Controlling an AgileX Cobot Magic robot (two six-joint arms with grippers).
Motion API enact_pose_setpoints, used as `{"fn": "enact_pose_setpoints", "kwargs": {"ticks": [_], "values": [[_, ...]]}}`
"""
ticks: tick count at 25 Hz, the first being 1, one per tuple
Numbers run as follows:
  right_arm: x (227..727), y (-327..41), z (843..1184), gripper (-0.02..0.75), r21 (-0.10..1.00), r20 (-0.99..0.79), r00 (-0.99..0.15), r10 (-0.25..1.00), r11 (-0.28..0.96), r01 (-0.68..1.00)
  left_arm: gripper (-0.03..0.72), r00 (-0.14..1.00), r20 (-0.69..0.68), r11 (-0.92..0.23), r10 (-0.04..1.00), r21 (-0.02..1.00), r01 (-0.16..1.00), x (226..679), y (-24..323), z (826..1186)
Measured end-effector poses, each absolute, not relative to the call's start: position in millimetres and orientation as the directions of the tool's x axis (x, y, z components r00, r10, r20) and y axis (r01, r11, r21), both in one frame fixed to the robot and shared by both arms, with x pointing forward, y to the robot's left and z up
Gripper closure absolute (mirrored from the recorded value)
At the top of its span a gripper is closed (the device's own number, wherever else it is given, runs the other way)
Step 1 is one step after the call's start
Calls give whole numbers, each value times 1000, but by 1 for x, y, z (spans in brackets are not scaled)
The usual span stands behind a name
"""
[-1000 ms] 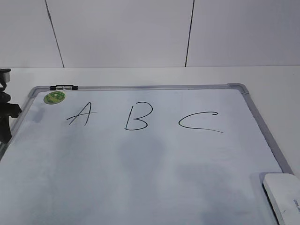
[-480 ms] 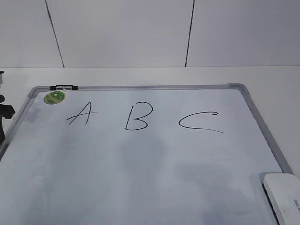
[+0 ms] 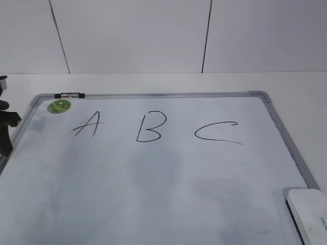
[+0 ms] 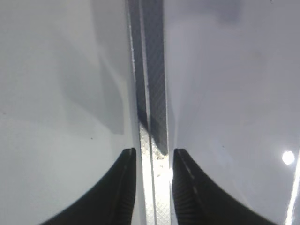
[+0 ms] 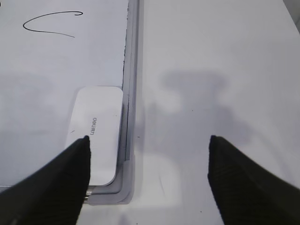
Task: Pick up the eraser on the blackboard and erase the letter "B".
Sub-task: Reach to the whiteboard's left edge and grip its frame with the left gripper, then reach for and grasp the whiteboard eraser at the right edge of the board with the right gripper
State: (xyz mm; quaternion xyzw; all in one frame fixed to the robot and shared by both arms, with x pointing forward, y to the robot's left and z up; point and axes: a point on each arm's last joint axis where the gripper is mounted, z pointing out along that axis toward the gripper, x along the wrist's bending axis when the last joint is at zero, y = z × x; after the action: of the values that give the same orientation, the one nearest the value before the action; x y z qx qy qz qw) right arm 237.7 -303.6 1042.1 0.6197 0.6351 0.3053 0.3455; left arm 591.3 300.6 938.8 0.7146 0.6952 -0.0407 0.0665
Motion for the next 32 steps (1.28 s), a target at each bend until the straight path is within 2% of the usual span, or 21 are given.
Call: {"fn": "enact_pose_setpoints", "kwargs": {"ticks": [32], "values": [[238,-304,1042,152,815,-61,7,998,45,578,477,37,-142,-37,989,4,999,595,302,925]]}}
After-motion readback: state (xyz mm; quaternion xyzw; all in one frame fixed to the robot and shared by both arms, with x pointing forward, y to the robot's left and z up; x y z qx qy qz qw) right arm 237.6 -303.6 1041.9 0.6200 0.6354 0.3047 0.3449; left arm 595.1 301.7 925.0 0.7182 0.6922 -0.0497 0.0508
